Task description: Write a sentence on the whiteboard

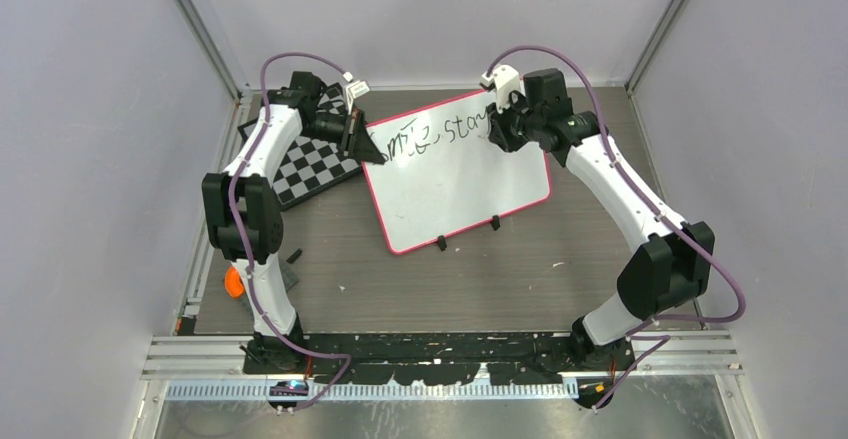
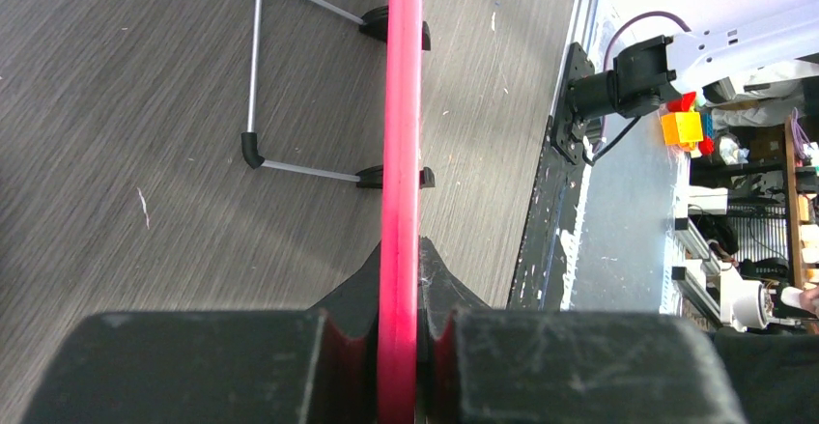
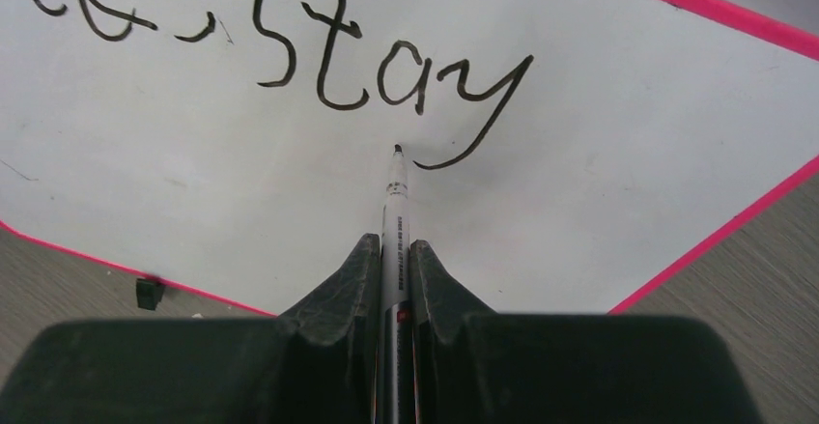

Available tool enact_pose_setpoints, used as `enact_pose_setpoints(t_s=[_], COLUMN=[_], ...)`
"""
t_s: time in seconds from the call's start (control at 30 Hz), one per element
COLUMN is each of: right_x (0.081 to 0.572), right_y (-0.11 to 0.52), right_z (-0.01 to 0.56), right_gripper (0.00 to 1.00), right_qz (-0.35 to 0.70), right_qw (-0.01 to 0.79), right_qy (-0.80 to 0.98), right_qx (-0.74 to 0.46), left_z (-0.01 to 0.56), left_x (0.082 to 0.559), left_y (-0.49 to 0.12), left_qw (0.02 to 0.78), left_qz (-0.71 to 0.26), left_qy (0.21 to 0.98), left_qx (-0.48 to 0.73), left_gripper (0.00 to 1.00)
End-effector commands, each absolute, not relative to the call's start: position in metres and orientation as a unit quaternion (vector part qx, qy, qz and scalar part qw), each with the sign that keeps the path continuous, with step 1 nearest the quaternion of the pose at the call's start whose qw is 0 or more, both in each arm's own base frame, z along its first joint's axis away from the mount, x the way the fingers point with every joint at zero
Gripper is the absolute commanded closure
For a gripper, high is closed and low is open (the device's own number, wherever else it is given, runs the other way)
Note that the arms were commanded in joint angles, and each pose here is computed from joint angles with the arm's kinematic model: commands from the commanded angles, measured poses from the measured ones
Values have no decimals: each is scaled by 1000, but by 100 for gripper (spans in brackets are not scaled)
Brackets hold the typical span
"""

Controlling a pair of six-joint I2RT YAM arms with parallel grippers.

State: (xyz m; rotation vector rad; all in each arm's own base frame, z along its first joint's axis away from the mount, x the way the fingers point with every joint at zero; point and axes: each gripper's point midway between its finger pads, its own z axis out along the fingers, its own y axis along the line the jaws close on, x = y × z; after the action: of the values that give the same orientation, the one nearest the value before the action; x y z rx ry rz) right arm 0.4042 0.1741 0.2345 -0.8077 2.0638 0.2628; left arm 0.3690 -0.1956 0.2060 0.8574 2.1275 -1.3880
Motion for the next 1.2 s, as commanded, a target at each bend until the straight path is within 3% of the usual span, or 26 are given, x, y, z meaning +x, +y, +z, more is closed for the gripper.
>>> enact_pose_setpoints(t_s=[0.0, 0.33, 0.8, 0.9, 1.17], right_x=[408, 396, 378, 375, 366], right_y=[186, 182, 175, 174, 181], right_z=[278, 308, 301, 301, 299], right_gripper=[100, 100, 100, 100, 100], right_qz=[153, 197, 198, 201, 228], right_qw=[488, 517, 504, 502, 496], right_qy=[803, 781, 791, 793, 793], right_qx=[-306, -291, -286, -280, -271], left_z=[199, 203, 207, 209, 218], left_x=[380, 391, 401, 399, 393], left_y=[-194, -190, -188, -188, -190], left_qw=[239, 247, 249, 250, 266], left_qz=[-472, -454, -440, -443, -451], left_qy=[782, 779, 779, 779, 780], left_qx=[329, 355, 371, 367, 342], left_gripper=[100, 100, 100, 95, 64])
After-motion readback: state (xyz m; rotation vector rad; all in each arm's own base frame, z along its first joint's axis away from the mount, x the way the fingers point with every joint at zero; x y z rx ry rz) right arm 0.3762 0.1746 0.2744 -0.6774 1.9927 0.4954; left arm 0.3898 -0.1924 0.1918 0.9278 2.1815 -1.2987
